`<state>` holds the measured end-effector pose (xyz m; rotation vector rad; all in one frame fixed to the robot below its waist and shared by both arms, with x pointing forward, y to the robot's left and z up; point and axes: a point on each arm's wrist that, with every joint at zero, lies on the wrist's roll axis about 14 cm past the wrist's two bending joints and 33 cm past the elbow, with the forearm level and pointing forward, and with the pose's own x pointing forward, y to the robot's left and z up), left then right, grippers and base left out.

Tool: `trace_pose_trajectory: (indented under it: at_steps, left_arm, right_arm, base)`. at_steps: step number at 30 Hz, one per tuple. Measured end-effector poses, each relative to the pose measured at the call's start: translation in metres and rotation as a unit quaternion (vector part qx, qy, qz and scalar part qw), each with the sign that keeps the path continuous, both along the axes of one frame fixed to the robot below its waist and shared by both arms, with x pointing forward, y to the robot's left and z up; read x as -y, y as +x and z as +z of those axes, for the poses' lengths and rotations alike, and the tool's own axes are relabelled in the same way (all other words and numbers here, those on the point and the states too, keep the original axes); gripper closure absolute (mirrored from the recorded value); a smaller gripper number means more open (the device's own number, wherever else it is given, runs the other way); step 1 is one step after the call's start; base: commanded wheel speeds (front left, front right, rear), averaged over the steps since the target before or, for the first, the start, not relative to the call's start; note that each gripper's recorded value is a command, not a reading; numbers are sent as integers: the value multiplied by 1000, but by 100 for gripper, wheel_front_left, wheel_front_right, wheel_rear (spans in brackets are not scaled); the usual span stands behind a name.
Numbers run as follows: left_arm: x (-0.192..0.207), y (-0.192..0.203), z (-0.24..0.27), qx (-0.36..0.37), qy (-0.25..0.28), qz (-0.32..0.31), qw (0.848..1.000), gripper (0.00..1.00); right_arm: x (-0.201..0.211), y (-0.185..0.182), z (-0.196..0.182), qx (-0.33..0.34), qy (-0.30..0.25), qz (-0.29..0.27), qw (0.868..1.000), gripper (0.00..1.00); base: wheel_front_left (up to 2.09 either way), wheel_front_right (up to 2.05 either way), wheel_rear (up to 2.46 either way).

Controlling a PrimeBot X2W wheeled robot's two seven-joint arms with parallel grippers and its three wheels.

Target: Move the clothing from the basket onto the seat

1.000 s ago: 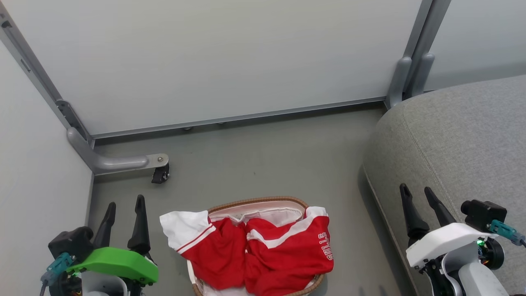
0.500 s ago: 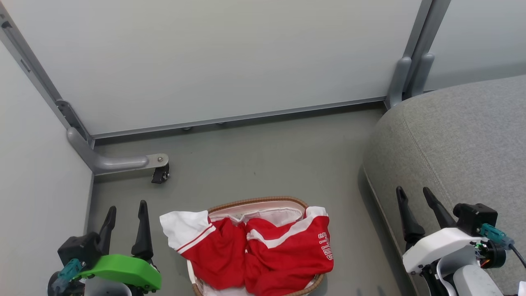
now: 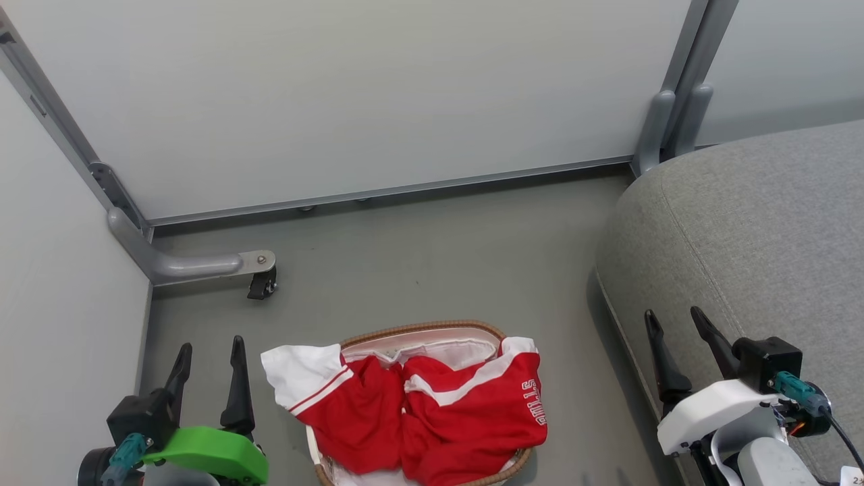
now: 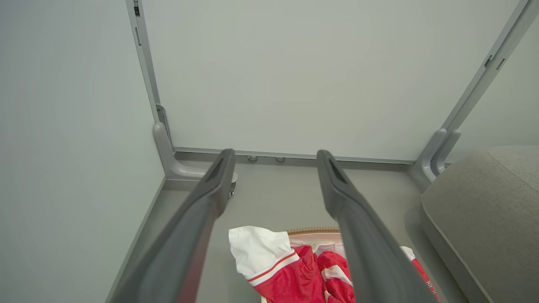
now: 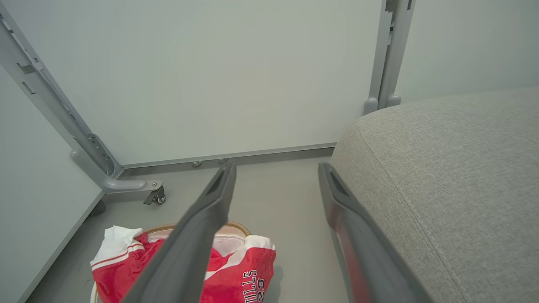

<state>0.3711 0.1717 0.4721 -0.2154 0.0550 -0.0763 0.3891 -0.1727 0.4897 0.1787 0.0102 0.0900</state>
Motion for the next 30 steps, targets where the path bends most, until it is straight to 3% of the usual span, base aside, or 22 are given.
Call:
trace_pose_trajectory:
  at_steps: [18,30]
  left_arm:
    - [14,2,-10,-3,33,-20,999,0]
    - [36,38,-28,-17,43,-55,997,0]
  right_arm:
    - [0,1,-6,5,-62,6,998,0]
    - [-7,39,-4,18,-81,16,996,0]
  base:
    - [0,0,0]
    - [0,0,0]
